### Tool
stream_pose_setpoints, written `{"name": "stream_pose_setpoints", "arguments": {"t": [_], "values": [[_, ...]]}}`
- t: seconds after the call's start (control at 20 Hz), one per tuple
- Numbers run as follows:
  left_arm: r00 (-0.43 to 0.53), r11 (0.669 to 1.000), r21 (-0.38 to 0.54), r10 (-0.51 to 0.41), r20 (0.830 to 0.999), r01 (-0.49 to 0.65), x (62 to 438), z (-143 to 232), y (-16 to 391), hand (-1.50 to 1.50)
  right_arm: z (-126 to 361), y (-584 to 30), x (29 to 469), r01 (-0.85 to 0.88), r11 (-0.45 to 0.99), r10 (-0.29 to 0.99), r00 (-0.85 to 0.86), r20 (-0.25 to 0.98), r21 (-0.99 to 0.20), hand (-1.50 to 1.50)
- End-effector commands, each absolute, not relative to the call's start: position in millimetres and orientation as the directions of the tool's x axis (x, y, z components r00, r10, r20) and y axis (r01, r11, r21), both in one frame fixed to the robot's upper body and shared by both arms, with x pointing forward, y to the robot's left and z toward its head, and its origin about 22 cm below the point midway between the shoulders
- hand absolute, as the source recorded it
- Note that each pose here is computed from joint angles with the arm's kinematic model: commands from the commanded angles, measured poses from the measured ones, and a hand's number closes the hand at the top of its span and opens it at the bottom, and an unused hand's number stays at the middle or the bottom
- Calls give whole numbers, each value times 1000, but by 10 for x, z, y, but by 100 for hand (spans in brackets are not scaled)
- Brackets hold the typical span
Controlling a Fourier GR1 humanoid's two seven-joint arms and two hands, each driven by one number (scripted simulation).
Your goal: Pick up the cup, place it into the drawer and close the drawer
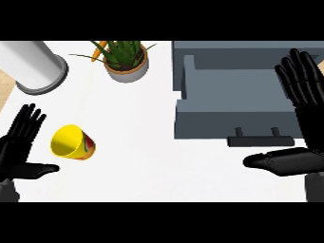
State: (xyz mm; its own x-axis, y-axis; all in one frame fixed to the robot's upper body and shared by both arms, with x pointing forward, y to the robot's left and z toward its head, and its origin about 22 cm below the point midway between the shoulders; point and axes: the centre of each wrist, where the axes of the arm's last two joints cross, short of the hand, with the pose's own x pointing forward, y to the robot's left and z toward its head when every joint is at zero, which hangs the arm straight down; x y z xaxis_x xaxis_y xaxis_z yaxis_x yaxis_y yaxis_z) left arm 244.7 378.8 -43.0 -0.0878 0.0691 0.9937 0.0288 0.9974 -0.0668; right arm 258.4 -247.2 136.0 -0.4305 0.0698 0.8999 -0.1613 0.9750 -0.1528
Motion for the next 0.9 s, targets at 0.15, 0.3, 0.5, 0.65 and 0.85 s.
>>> {"name": "stream_pose_setpoints", "arguments": {"t": [0.15,0.3,0.5,0.65,0.85], "values": [[-59,999,-44,44,997,-5,2480,-907,3894,-150,1430,-2535,2682,-152,978,66,-423,904,-142,-150],[-49,999,-33,34,998,12,2606,-1019,3740,-150,1443,-2513,2829,-157,975,72,-438,896,-155,-150],[-62,999,-33,33,998,-8,2534,-1096,3982,-150,1474,-2492,2635,-150,977,70,-439,896,-150,-150],[-56,999,-51,51,997,-6,2313,-1325,3852,-150,1601,-2579,2536,-163,975,68,-430,900,-152,-150],[-91,998,-55,55,994,-1,2429,-1316,3782,-150,1406,-2632,2813,-161,977,59,-436,898,-143,-150]]}}
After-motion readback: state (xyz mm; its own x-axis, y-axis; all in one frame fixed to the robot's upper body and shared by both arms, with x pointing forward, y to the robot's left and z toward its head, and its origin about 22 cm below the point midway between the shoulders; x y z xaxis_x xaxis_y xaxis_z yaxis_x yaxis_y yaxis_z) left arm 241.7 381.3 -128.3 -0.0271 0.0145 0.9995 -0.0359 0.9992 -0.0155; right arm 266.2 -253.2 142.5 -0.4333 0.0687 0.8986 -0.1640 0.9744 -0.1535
